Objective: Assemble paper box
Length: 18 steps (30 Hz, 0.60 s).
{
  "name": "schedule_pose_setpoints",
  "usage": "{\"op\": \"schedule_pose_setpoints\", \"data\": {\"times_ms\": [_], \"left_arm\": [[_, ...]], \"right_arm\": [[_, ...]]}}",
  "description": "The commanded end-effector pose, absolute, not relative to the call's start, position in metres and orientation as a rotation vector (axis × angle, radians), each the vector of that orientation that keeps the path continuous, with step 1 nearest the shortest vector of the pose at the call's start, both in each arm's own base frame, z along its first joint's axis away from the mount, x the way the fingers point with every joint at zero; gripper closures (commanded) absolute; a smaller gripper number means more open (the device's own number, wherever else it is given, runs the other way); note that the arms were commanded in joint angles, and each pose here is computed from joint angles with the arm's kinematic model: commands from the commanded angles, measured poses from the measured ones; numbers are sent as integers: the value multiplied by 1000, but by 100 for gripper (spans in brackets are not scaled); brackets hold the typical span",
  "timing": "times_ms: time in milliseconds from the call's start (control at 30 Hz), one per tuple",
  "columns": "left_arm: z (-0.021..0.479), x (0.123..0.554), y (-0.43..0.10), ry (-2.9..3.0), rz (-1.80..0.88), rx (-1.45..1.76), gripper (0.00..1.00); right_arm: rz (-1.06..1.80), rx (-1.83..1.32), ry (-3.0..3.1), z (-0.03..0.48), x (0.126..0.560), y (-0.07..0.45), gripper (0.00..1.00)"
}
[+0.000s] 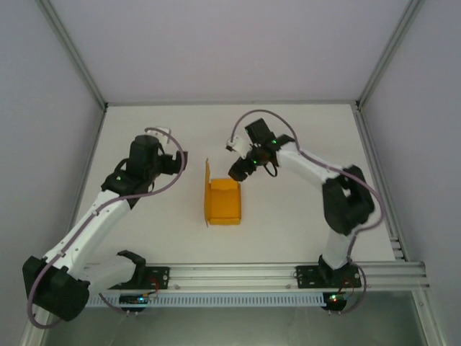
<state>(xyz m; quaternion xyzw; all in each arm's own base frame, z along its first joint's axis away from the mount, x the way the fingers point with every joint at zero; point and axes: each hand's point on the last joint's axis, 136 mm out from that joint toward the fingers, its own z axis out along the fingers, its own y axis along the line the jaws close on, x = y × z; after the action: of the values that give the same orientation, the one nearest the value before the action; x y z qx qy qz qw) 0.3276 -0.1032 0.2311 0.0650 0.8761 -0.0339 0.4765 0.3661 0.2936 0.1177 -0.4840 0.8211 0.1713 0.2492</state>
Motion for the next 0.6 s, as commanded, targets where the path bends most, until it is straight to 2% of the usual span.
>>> {"op": "schedule_pose_setpoints", "data": {"times_ms": [0, 133, 233, 567], "left_arm": [[217, 320, -87, 2155, -163, -59, 0], [195, 313, -73, 2188, -199, -127, 1], [189, 310, -70, 2185, -219, -144, 0], [177, 311, -70, 2207, -233, -131, 0]], "right_arm": [[554, -1661, 2248, 90, 337, 297, 26], [599, -1769, 2244, 72, 336, 310, 30], [639, -1789, 2239, 67, 337, 317, 37], [622, -1831, 2243, 48, 331, 330, 48]]}}
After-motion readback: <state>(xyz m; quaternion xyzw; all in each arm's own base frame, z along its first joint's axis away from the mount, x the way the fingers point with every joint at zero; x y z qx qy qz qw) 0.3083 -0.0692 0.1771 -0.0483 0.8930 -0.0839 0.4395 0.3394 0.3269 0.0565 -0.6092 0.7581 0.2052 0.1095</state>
